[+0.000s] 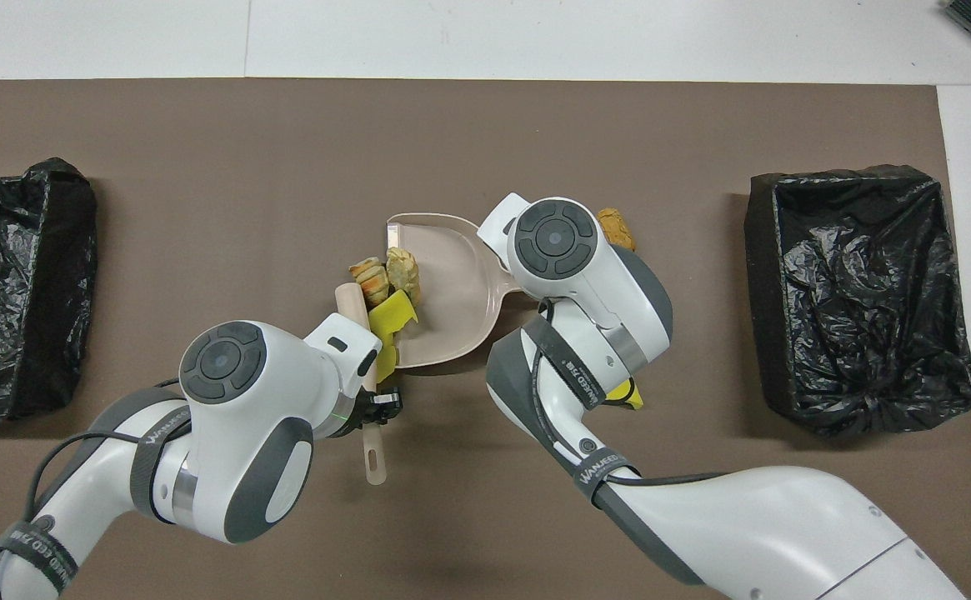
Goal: Sweep and dump trash in bin
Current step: 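Push the debris into the dustpan held by the right gripper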
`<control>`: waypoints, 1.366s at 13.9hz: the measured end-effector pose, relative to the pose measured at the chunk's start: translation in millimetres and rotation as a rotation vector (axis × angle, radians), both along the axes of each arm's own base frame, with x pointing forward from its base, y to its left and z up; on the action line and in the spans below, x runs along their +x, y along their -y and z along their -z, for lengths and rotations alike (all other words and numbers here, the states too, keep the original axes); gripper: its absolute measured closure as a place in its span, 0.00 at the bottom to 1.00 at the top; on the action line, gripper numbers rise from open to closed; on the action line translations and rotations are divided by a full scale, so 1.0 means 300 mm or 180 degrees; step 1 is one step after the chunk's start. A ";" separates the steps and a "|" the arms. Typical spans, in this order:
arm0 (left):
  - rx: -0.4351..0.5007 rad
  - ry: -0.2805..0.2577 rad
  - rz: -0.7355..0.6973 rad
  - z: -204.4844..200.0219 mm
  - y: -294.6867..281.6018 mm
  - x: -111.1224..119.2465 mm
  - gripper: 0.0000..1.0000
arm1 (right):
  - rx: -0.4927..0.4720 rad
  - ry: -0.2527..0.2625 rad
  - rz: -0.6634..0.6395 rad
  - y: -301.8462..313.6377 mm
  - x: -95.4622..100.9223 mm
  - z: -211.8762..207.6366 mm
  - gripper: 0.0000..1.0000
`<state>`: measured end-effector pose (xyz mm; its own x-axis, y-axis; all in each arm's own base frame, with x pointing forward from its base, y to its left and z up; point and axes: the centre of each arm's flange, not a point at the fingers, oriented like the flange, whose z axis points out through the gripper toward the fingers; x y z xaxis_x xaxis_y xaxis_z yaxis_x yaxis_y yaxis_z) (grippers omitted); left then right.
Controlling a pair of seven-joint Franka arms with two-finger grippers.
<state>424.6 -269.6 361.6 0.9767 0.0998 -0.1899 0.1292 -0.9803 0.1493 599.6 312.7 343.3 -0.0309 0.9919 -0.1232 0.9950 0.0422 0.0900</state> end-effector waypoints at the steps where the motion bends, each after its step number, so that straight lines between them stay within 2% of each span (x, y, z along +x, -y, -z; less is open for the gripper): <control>1: -0.0068 0.0041 0.0120 -0.013 0.024 0.001 0.73 | 0.0001 0.0000 0.0001 0.000 0.000 0.000 0.68; 4: -0.0217 0.0139 0.0239 -0.072 0.114 0.030 0.73 | 0.0001 -0.0001 0.0001 0.000 0.000 0.000 0.68; 6: -0.0264 0.0121 0.0229 -0.110 0.157 0.058 0.73 | 0.0001 -0.0001 0.0001 0.000 0.000 0.000 0.68; 11: -0.0246 0.0095 0.0038 -0.191 0.063 0.150 0.73 | 0.0001 -0.0001 0.0001 0.000 0.000 0.000 0.68; 16: -0.0138 0.0013 -0.0189 -0.140 -0.113 0.233 0.73 | 0.0002 -0.0001 0.0001 0.000 0.000 0.000 0.68; 19: -0.0120 -0.0040 0.0027 -0.059 -0.059 0.224 0.73 | 0.0001 -0.0001 0.0002 0.000 0.000 0.000 0.68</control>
<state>491.7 -252.0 379.4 0.9750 0.0841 -0.2058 0.1230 -0.9751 0.1846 599.6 312.6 343.1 -0.0304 0.9920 -0.1228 0.9951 0.0416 0.0896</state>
